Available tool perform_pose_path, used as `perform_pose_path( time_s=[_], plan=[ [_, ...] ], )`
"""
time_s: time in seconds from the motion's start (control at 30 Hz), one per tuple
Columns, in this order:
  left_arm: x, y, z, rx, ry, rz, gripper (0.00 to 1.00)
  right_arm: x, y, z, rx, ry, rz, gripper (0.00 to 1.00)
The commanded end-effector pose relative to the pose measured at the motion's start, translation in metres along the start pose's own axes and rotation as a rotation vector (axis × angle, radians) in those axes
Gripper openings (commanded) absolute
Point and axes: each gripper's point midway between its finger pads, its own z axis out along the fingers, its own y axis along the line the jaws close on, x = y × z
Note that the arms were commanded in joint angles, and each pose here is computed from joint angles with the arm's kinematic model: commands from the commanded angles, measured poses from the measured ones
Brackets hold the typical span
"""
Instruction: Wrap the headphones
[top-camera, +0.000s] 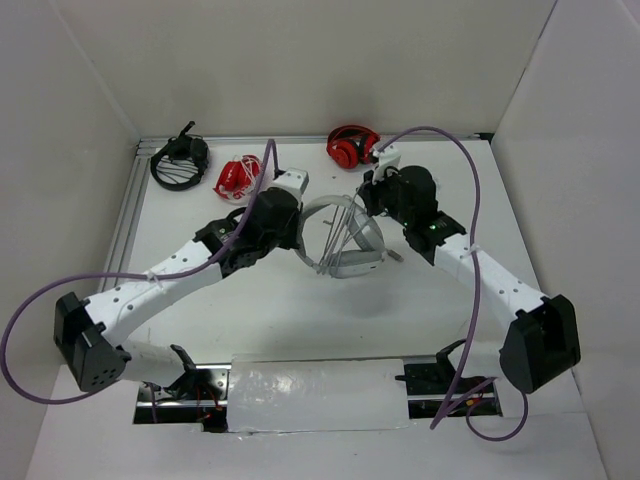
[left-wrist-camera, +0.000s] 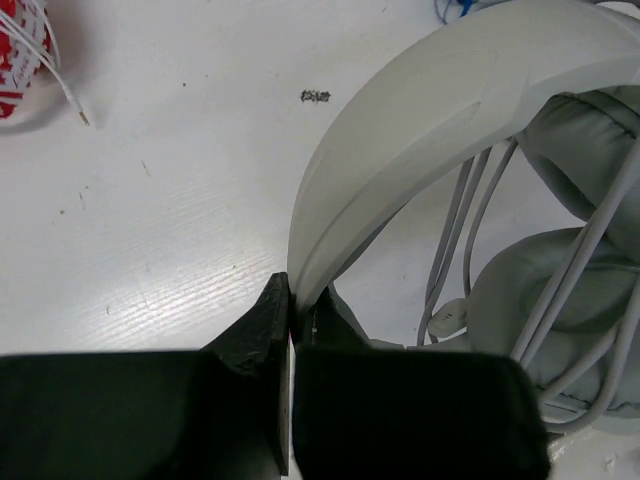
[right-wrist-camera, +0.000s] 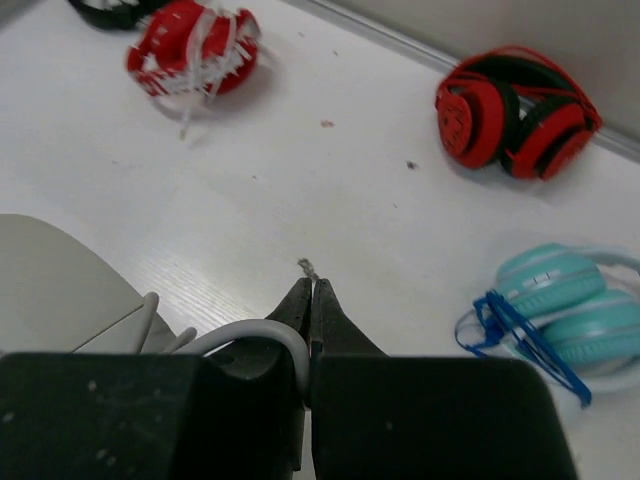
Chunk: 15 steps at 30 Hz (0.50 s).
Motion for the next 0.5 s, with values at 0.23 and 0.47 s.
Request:
perform_pose_path(
  time_s=[0.23, 0.47],
  plan=[
    [-0.062, -0.080, -0.113, 0.574, -0.250, 0.213, 0.00, -0.057, 0.032, -0.007, -0.307, -0.277, -0.076, 0.06],
    [-0.065, -0.064, -0.091, 0.428, -0.223, 0.172, 0.00, -0.077, 0.040, -0.025, -0.350, -0.299, -0.080, 0.10]
  ],
)
